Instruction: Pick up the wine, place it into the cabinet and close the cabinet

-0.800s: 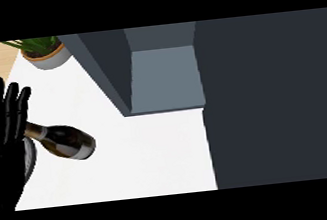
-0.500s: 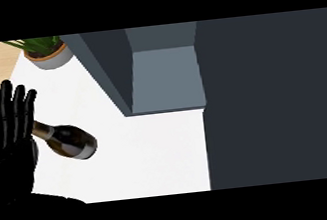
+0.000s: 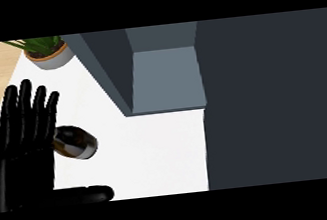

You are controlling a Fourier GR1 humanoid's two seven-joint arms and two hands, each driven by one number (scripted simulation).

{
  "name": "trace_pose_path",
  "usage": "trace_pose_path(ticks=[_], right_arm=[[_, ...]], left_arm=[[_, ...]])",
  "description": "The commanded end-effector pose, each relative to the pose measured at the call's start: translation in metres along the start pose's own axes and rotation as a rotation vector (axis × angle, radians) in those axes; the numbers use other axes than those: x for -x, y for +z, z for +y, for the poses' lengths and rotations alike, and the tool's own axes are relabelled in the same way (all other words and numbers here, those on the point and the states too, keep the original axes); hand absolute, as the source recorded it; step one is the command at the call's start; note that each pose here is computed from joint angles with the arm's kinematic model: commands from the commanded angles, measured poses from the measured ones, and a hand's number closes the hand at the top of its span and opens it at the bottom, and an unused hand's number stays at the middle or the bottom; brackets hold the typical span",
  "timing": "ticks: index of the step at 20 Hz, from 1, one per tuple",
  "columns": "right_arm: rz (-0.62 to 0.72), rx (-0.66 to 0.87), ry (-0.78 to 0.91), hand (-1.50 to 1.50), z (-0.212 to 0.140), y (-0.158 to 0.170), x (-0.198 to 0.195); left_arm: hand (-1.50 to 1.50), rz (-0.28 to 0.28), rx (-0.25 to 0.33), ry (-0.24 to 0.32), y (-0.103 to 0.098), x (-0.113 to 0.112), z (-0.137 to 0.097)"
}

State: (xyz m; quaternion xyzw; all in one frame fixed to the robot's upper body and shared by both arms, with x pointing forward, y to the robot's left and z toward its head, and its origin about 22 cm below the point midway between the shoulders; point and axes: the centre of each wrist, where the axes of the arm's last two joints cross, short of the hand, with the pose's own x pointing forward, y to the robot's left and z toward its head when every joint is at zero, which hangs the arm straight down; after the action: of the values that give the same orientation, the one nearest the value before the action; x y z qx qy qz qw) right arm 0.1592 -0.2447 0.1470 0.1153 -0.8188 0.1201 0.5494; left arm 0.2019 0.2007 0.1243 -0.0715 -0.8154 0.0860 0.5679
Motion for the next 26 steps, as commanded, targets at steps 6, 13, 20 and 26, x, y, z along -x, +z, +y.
trace_pose_path(ticks=[6, 13, 20, 26], right_arm=[[-0.008, -0.037, -0.012, -1.50, 0.007, 0.017, -0.047], [0.002, -0.032, -0.004, -1.50, 0.007, 0.007, -0.041], [0.016, -0.009, -0.011, -1.50, -0.002, 0.002, -0.034], [0.004, -0.009, 0.009, -1.50, 0.009, 0.013, -0.064]], left_arm=[[-1.50, -0.013, -0.021, 0.031, -0.006, -0.022, -0.033], [-1.50, -0.009, -0.065, 0.062, -0.005, -0.055, -0.050], [-1.50, 0.000, -0.117, 0.018, 0.016, -0.058, -0.038], [-1.50, 0.013, -0.158, -0.006, 0.019, -0.072, -0.018]])
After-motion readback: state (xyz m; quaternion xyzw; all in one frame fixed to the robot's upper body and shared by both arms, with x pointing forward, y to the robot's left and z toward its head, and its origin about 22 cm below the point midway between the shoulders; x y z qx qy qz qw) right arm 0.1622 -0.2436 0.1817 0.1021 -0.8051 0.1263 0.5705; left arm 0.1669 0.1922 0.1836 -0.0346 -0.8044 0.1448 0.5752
